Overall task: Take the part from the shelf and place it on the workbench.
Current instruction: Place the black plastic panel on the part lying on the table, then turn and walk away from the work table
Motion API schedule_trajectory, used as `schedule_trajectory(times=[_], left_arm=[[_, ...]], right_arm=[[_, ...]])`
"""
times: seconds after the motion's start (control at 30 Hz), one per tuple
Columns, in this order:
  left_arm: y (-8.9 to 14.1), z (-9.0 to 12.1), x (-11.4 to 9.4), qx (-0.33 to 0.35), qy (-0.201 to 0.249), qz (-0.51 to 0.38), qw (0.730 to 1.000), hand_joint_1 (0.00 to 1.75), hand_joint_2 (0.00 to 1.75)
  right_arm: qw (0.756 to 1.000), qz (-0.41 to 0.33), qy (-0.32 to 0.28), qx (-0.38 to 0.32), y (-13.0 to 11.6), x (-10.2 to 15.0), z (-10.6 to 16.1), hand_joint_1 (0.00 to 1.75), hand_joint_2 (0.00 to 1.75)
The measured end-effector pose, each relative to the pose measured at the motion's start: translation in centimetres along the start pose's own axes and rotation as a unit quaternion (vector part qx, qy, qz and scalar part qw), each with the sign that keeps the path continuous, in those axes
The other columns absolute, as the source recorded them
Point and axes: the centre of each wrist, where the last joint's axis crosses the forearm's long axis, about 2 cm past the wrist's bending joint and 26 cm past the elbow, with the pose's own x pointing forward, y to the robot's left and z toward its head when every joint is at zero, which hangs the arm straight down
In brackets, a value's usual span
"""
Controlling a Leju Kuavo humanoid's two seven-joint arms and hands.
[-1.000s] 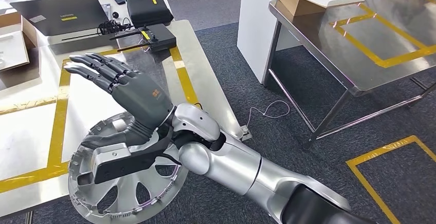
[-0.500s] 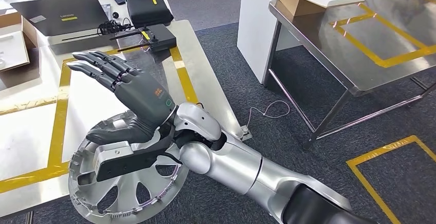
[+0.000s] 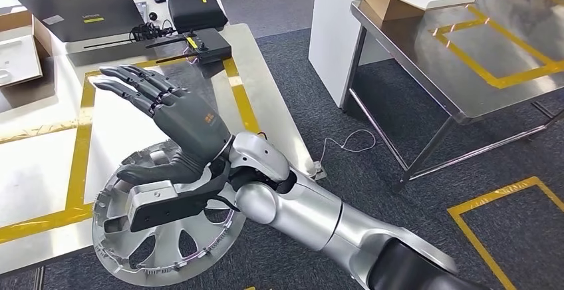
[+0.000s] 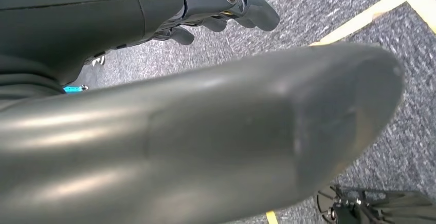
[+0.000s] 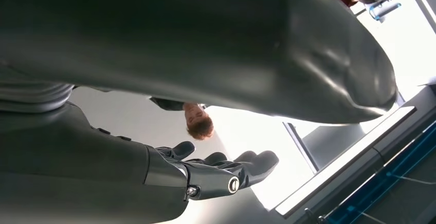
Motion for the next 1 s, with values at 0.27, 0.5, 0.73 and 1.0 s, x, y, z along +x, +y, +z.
schedule_trajectory(times=[0.27,0.5,0.73,1.0], left_arm=[[-0.10,0.02,0.06,0.000,0.003,-0.002,1.000,0.00,0.00],[-0.07,0.02,0.02,0.003,0.002,0.002,1.000,0.00,0.00],[-0.07,0.01,-0.02,0.003,0.002,0.003,1.000,0.00,0.00],[-0.42,0.10,0.20,-0.005,-0.002,0.009,1.000,0.00,0.00]], right_arm=[[1.000,0.000,-0.004,-0.002,-0.20,0.13,-0.18,0.00,0.00],[1.000,-0.001,-0.004,0.000,-0.12,0.16,-0.16,0.00,0.00],[1.000,0.000,-0.004,0.000,-0.10,0.17,-0.15,0.00,0.00],[1.000,0.003,0.000,0.001,-0.13,0.16,-0.13,0.00,0.00]])
